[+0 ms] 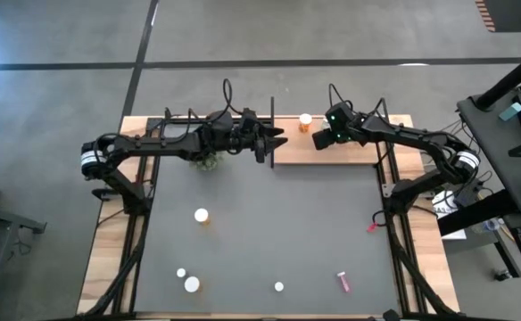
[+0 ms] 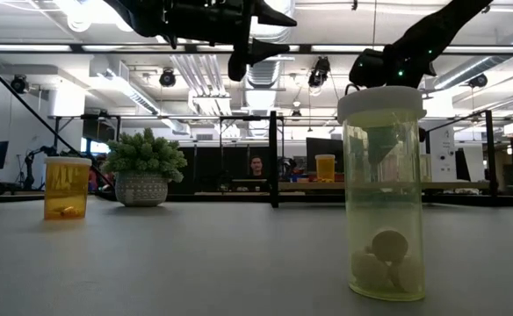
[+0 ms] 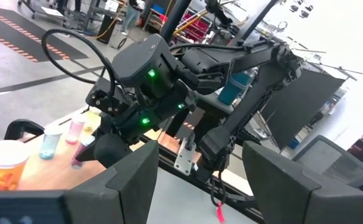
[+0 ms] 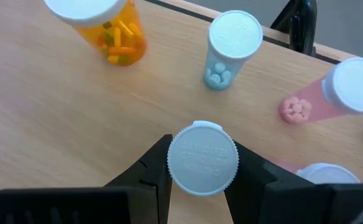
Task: Pick and place medicine bottles onto shelf by color
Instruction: Put the right blue pill bottle on the shelf aligned with the other blue pill bottle, then put the blue pill bottle on the shelf aligned with the other blue pill bottles
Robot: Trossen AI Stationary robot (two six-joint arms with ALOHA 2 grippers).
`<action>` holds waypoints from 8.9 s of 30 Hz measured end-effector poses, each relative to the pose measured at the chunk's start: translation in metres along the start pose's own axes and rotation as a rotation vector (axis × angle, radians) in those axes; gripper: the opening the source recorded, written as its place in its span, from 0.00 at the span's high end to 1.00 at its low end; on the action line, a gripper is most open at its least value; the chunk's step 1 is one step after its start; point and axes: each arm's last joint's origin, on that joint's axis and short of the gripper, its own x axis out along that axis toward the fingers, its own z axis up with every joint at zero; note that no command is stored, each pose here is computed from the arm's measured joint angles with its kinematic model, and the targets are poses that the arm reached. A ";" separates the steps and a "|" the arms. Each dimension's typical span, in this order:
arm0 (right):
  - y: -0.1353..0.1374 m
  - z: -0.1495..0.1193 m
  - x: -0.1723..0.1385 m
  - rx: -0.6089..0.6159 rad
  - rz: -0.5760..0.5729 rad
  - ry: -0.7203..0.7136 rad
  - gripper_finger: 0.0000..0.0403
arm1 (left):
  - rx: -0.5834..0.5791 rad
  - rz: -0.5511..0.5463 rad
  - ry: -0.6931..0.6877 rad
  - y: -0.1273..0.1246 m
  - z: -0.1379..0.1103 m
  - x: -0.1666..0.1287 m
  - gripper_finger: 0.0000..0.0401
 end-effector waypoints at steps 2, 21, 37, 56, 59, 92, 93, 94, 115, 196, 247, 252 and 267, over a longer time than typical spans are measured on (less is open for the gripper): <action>0.000 -0.001 0.000 -0.004 -0.001 0.002 0.74 | 0.000 0.002 -0.001 0.001 0.000 0.000 0.46; -0.002 -0.007 0.007 -0.007 0.001 -0.003 0.74 | 0.001 0.012 -0.006 0.004 0.002 -0.001 0.46; 0.001 -0.005 0.019 -0.020 -0.002 -0.007 0.74 | 0.001 0.018 -0.008 0.006 0.003 -0.001 0.46; 0.007 0.016 0.003 -0.108 0.010 -0.005 0.60 | 0.001 0.024 -0.010 0.008 0.004 -0.001 0.46; 0.009 0.023 -0.006 -0.130 0.003 0.013 0.55 | 0.001 0.025 -0.010 0.008 0.004 -0.001 0.46; 0.117 0.013 -0.110 -0.253 0.212 0.043 0.50 | -0.142 -0.148 0.137 -0.022 -0.020 0.002 0.46; 0.122 0.009 -0.113 -0.256 0.215 0.039 0.50 | -0.158 -0.159 0.147 -0.025 -0.022 0.002 0.46; 0.126 0.004 -0.116 -0.262 0.213 0.032 0.50 | -0.177 -0.164 0.161 -0.028 -0.025 0.002 0.46; 0.159 -0.057 -0.146 -0.445 0.234 0.094 0.50 | -0.501 0.223 0.942 -0.090 -0.136 -0.045 0.46; 0.165 -0.120 -0.170 -0.686 0.197 0.128 0.50 | -0.875 1.239 0.961 -0.197 -0.229 -0.175 0.71; 0.181 -0.029 -0.165 -0.749 0.544 -0.263 0.50 | -0.091 0.393 0.452 -0.099 -0.011 0.007 0.73; 0.182 -0.029 -0.165 -0.733 0.546 -0.255 0.50 | -0.096 0.379 0.460 -0.100 -0.011 0.007 0.73; 0.180 -0.031 -0.163 -0.743 0.528 -0.233 0.51 | -0.126 0.267 0.411 -0.113 -0.003 0.007 0.73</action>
